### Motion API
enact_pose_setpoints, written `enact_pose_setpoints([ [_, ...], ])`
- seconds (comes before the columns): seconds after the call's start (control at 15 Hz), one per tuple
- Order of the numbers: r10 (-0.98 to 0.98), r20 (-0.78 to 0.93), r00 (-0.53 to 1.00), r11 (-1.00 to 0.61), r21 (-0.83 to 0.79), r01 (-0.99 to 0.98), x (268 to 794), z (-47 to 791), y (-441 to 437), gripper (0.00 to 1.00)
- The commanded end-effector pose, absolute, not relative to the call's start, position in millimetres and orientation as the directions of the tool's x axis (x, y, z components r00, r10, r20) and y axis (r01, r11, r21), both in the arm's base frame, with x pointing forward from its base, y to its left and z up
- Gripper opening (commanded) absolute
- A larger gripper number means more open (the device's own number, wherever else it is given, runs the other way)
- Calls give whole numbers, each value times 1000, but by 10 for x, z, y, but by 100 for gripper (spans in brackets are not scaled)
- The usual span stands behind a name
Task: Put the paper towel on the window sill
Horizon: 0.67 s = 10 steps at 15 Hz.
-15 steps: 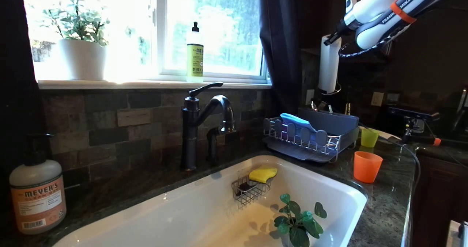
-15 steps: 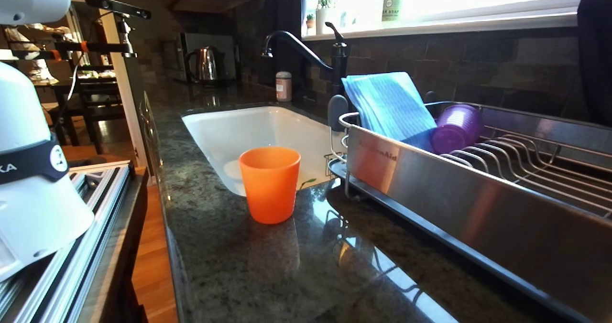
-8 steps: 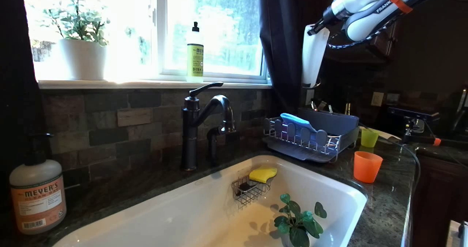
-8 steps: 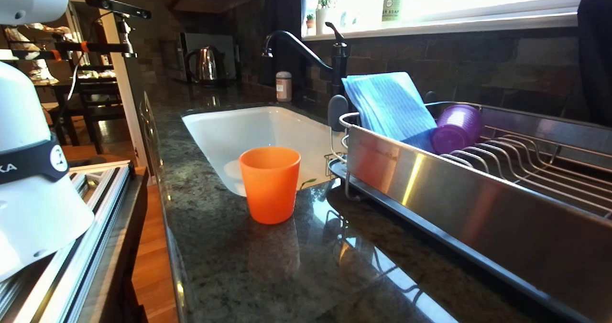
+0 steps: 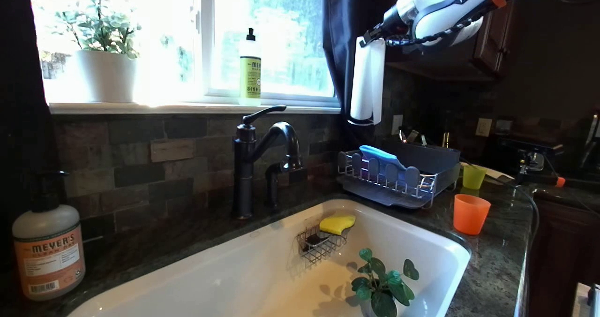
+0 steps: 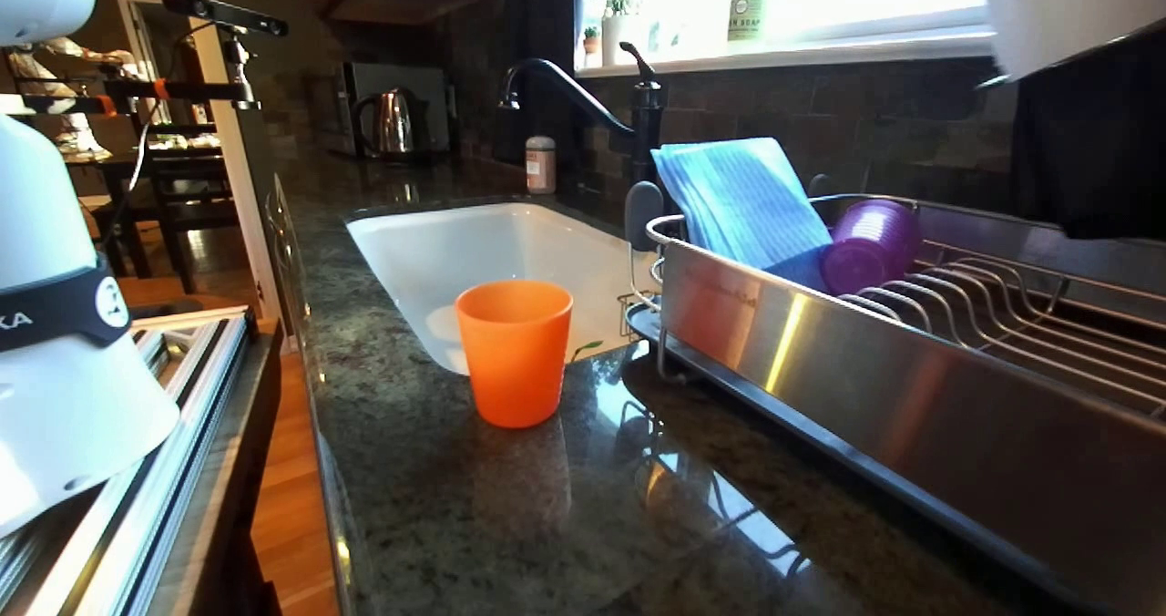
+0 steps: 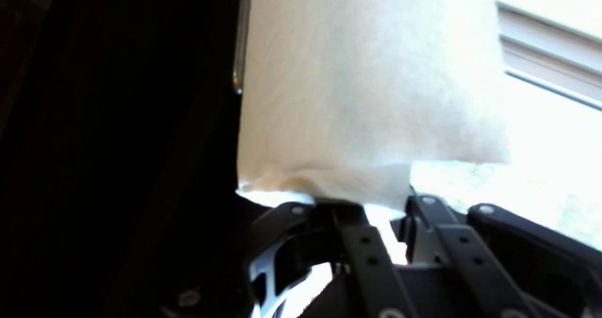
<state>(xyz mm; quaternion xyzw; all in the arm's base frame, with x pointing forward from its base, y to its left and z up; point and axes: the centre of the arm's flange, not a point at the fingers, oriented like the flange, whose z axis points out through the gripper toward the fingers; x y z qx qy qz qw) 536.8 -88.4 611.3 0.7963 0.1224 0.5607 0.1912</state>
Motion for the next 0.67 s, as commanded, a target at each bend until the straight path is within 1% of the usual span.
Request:
enact_pose_setpoints([
  [0.0, 329, 894, 303, -940, 341, 13, 5140, 6436, -980, 5],
  [0.2, 269, 919, 289, -961, 275, 18, 4994, 6461, -1068, 5],
  [0.6, 173, 942, 288, -983, 147, 108, 4529, 6625, -1401, 5],
])
